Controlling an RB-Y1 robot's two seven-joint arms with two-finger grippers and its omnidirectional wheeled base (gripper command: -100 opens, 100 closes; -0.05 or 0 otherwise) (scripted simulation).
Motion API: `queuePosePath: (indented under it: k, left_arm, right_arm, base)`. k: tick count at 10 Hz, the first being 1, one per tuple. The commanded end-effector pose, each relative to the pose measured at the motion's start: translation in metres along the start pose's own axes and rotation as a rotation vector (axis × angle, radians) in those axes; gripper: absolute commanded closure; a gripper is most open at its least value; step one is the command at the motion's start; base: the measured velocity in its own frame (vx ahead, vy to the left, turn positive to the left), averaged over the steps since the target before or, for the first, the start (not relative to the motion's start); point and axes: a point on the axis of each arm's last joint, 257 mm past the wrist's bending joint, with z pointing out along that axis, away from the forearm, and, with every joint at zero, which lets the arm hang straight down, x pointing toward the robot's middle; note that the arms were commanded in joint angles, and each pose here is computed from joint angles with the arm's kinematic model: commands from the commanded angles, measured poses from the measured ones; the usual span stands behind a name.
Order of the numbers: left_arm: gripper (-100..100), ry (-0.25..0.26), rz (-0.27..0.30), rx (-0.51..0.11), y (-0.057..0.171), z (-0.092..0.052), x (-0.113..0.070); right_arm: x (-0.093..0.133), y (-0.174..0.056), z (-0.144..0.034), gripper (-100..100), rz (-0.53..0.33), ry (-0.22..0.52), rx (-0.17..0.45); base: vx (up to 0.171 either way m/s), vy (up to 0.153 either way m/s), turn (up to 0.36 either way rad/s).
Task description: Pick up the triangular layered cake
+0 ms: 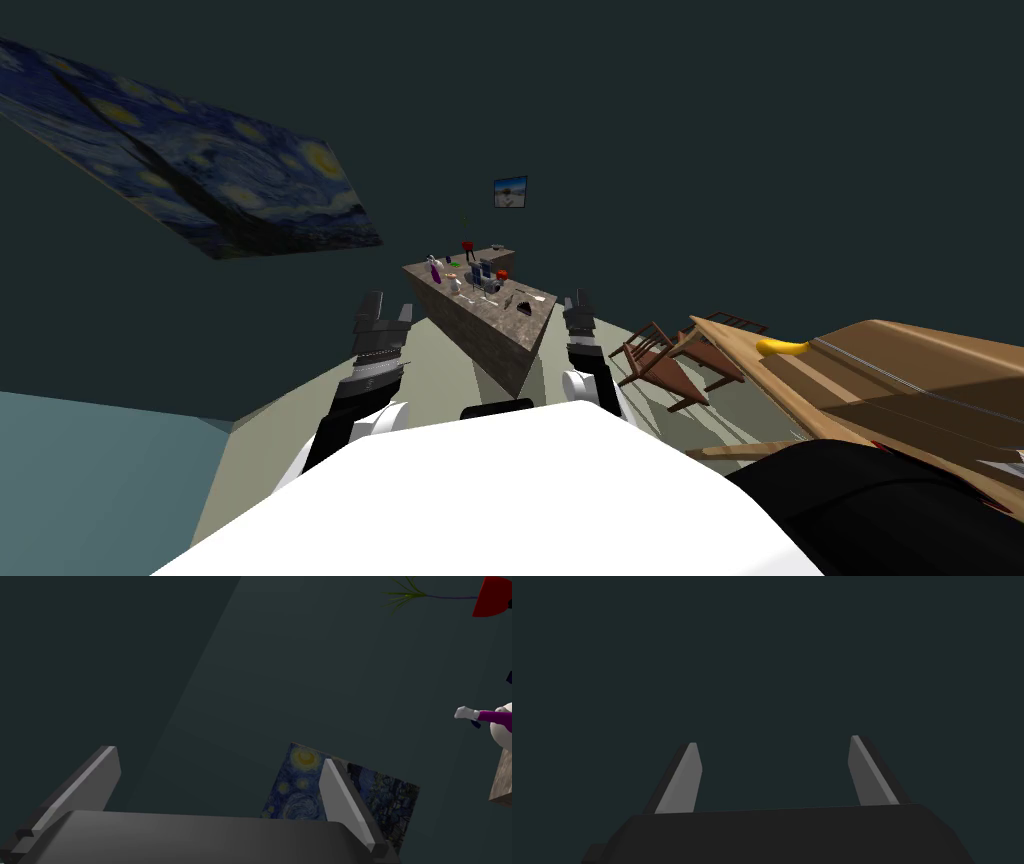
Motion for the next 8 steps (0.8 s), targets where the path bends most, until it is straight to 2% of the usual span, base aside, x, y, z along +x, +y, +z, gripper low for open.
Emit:
queuePosePath:
  k: [1, 5, 6, 8]
  left_arm:
    - [0, 0.000, 0.000, 0.000, 0.000, 0.000, 0.000]
    - [0, 0.000, 0.000, 0.000, 0.000, 0.000, 0.000]
    - [0, 0.000, 0.000, 0.000, 0.000, 0.000, 0.000]
    - [0, 0.000, 0.000, 0.000, 0.000, 0.000, 0.000]
  right_arm:
    - [0.003, -0.007, -0.004, -100, -0.021, 0.030, 0.019]
    - [0.010, -0.050, -0.029, -100, -0.103, 0.135, 0.127]
    - [0.010, -0.050, -0.029, -100, -0.107, 0.141, 0.128]
    - [0.011, -0.080, -0.053, -100, -0.162, 0.208, 0.210]
  base:
    - [-0.011, 0.028, 0.004]
    - [-0.033, 0.108, 0.001]
    - [-0.013, 0.107, -0.005]
    - [-0.045, 0.121, 0.011]
